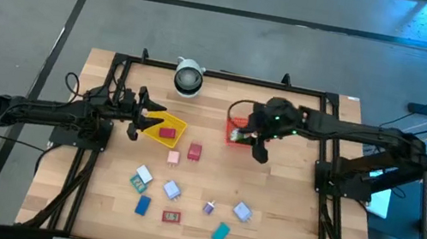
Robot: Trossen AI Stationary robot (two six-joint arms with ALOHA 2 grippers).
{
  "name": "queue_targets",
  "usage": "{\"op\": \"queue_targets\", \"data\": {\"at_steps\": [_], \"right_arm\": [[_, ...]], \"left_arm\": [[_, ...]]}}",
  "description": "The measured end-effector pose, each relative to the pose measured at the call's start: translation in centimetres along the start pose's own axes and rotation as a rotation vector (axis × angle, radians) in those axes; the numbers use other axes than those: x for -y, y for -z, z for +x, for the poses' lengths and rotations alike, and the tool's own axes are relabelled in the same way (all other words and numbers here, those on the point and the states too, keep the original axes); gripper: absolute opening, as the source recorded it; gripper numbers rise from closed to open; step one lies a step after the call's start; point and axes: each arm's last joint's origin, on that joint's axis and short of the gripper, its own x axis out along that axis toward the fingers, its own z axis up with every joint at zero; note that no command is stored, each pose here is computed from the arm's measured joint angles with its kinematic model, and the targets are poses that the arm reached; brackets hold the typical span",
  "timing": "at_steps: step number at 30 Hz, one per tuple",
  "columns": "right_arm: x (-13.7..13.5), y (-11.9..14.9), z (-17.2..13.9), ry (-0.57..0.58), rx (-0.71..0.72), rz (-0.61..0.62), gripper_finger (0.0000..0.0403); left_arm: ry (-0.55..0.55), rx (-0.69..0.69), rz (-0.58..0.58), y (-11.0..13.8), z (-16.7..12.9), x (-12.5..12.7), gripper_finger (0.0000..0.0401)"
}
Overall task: Pick & Place Office items
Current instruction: Put the green charger adapter into the orange bin
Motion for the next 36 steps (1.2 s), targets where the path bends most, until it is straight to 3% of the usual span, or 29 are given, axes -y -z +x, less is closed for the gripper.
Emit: {"op": "queue_targets", "data": {"at_steps": [8,13,16,19,25,36], "right_arm": [[1.0,3.0,-0.7,0.056,0.026,0.072,0.0130],[1.6,5.4,0.3,0.133,0.023,0.117,0.0130],[2.3,6.2,0.8,0.238,0.060,0.191,0.0130],[2.9,5.8,0.6,0.350,0.150,0.296,0.0130],[3.4,3.6,-0.3,0.391,0.279,0.406,0.0130],[3.3,4.2,-1.3,0.497,0.027,0.550,0.0130]], "left_arm": [[0.002,0.019,0.004,-0.2,0.0,0.0,0.0203],[0.002,0.019,0.004,-0.2,0.0,0.0,0.0203],[0.001,0.019,0.004,-0.2,0.0,0.0,0.0203],[-0.017,0.028,0.005,-0.2,0.0,0.0,0.0203],[-0.121,0.056,-0.043,-0.3,0.0,-0.3,0.0203],[-0.109,0.055,-0.089,-0.3,0.0,-0.3,0.0203]]}}
